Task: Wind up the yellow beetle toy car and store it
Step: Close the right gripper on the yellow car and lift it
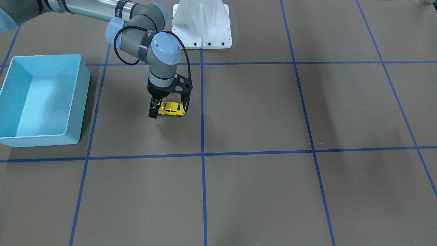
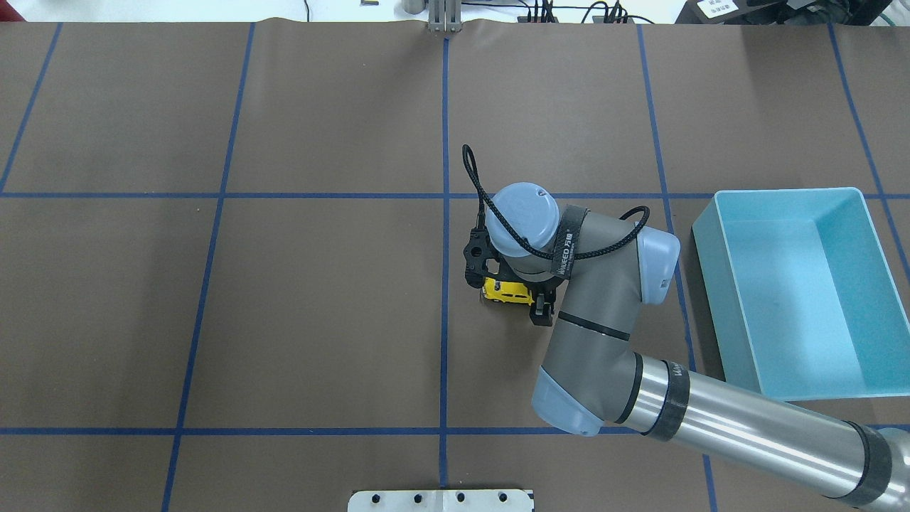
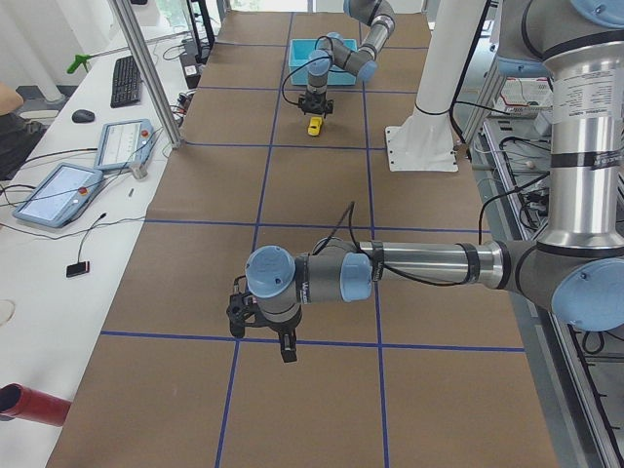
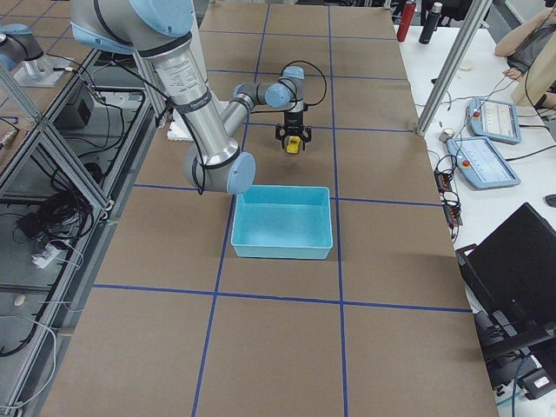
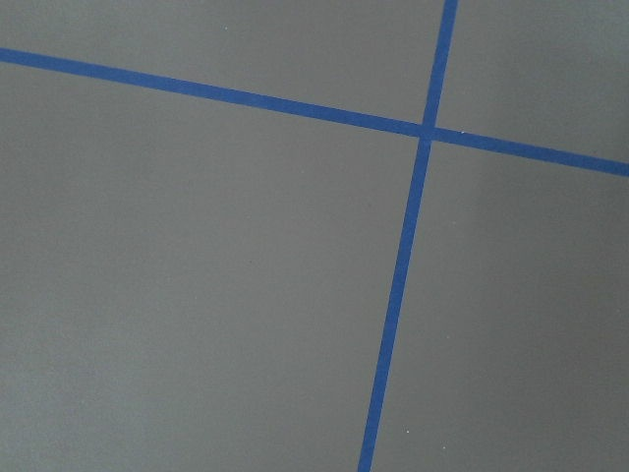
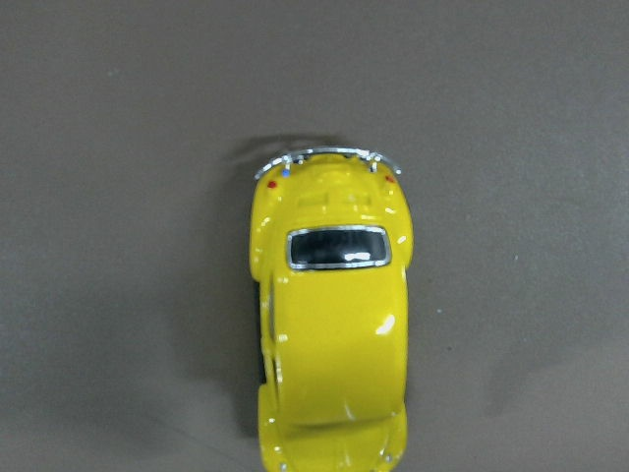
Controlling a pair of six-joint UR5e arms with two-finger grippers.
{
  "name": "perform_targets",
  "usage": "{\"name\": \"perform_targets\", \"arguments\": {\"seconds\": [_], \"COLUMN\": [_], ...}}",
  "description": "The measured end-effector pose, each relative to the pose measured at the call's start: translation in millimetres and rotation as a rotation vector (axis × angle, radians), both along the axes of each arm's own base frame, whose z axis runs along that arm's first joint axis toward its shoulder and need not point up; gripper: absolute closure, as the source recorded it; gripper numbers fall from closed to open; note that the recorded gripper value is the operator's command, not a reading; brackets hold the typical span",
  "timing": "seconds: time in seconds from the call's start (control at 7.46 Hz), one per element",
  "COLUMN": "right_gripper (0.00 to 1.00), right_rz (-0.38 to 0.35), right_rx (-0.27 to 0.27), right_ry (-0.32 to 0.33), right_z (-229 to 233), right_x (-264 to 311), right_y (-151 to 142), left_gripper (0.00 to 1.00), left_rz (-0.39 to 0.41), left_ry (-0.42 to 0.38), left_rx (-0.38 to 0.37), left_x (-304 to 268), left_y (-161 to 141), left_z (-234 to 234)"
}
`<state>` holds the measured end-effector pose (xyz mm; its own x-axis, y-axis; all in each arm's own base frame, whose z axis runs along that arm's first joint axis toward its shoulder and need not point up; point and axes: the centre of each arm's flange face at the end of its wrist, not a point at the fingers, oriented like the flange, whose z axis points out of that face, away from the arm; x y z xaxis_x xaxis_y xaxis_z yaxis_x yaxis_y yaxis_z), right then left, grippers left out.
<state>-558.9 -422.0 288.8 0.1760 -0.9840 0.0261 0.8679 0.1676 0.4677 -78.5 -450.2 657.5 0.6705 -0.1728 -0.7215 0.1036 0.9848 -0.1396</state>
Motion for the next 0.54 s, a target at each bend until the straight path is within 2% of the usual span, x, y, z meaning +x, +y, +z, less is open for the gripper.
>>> {"name": "perform_targets", "arguments": {"seconds": [0.27,0.54], "right_gripper": [0.11,0.22], "right_rz": [-0.003,-0.004], "right_rx": [-0.002,0.000], "right_ry": [0.003,0.000], "right_z": [-0.2,-4.3], "right_x": [-4.5,-7.5], "right_y": [0.6,0.1], "left_gripper": [0.00,0.00], "left_rz": [0.000,-0.002], "left_ry": [-0.001,-0.001], "left_rx": [-0.001,-0.002], "left_x": [-0.1,-0.1], "left_y": [0.0,-0.1], "left_z": [0.1,0.0]}}
